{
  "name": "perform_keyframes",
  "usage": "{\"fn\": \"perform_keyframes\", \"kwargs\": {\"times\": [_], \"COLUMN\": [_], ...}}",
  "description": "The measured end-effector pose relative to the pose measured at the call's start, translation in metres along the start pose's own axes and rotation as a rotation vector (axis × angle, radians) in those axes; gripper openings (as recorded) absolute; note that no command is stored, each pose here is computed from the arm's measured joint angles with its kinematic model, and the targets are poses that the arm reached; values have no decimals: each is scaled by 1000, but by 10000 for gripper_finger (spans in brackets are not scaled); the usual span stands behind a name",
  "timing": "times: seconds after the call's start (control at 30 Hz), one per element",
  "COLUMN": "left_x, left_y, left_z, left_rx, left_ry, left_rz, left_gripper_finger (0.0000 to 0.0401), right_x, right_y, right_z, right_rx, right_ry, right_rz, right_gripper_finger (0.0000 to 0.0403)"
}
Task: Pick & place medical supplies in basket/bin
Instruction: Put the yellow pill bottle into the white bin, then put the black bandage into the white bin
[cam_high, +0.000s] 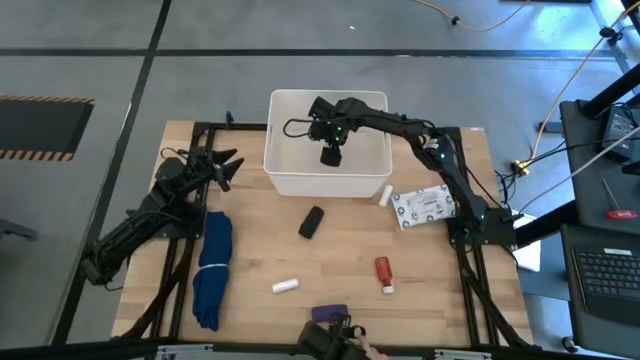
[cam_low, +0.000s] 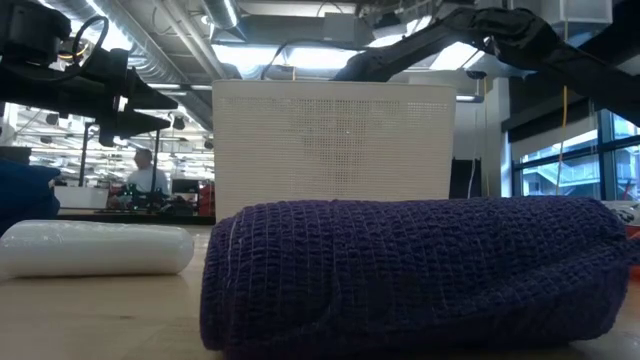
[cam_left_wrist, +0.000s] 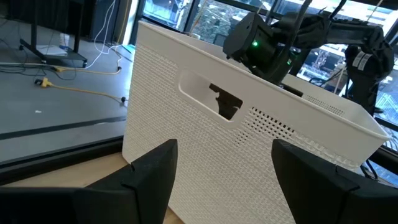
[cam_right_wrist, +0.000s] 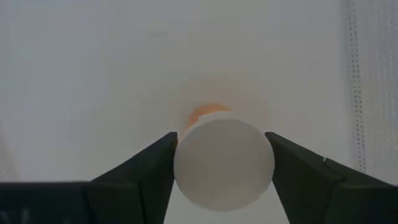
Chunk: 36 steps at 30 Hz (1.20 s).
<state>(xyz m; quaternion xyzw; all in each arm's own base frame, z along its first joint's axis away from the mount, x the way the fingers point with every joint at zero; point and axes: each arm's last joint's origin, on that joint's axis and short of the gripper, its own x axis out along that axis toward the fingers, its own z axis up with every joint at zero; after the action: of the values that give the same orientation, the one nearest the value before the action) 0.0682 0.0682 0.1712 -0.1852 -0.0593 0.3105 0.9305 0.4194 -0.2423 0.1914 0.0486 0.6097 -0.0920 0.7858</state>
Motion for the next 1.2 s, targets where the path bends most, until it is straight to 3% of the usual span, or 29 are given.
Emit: {"fn": "perform_keyframes", "kwargs": {"times": [0.67, 0.9, 1.03, 1.2], "left_x": [0, 0, 0, 0], "left_y": [0, 0, 0, 0], "left_z": [0, 0, 0, 0], "left_rx": [1, 1, 1, 2], "left_ry": [-1, -1, 0, -1], "left_rz": [0, 1, 0, 0], "left_gripper_finger": [253, 253, 253, 253], "right_x": [-2, -5, -21, -64], "right_y": [1, 1, 0, -3], "right_z": [-3, -2, 1, 15], "right_rx": [33, 50, 39, 27], "right_ry": [27, 16, -11, -103], "right_rz": [8, 4, -16, -60], "right_gripper_finger": [256, 295, 317, 322]}}
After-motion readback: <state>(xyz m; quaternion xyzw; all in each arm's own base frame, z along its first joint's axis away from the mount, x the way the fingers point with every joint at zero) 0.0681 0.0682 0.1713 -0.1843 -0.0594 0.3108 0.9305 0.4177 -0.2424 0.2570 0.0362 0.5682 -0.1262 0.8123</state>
